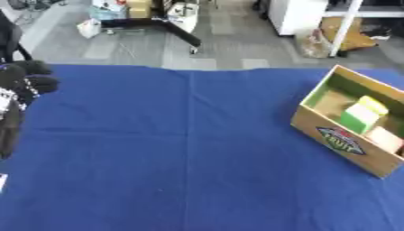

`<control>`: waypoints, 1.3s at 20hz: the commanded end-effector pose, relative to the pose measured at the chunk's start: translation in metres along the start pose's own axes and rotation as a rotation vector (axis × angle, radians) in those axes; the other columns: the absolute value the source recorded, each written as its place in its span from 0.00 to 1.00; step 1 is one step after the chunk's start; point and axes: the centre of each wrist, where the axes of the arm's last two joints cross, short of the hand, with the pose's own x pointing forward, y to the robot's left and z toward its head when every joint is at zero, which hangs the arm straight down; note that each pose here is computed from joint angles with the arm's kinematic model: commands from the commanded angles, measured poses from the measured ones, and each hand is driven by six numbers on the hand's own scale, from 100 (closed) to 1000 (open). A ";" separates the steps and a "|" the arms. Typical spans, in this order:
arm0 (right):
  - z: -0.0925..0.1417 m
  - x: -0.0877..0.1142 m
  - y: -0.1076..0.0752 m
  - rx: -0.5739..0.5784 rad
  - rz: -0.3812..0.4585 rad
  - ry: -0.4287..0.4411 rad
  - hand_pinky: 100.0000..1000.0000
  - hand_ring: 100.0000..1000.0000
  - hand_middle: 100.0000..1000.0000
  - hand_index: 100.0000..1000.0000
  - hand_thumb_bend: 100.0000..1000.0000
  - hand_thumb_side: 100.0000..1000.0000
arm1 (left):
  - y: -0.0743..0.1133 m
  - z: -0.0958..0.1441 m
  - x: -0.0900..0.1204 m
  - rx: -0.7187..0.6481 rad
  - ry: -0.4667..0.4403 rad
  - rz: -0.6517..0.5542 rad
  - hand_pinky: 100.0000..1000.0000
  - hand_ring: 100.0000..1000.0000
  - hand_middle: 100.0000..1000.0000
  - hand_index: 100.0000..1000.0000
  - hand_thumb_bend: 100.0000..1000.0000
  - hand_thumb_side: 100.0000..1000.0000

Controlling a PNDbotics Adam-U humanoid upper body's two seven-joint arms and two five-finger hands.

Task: Pick up the objects with one hand, pass them to the other hand, and then place them into the box on the other side of the table.

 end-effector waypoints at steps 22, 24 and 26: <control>0.054 -0.011 0.025 -0.016 -0.149 0.282 0.60 0.64 0.70 0.75 0.29 0.28 | -0.031 0.017 -0.012 0.134 0.040 0.049 0.76 0.66 0.63 0.71 0.40 0.73; 0.055 -0.012 0.026 -0.017 -0.149 0.288 0.60 0.64 0.70 0.75 0.29 0.28 | -0.032 0.018 -0.014 0.136 0.046 0.051 0.76 0.66 0.63 0.71 0.40 0.74; 0.055 -0.012 0.026 -0.019 -0.153 0.292 0.60 0.64 0.69 0.74 0.28 0.28 | -0.032 0.018 -0.015 0.137 0.051 0.051 0.76 0.66 0.63 0.71 0.39 0.74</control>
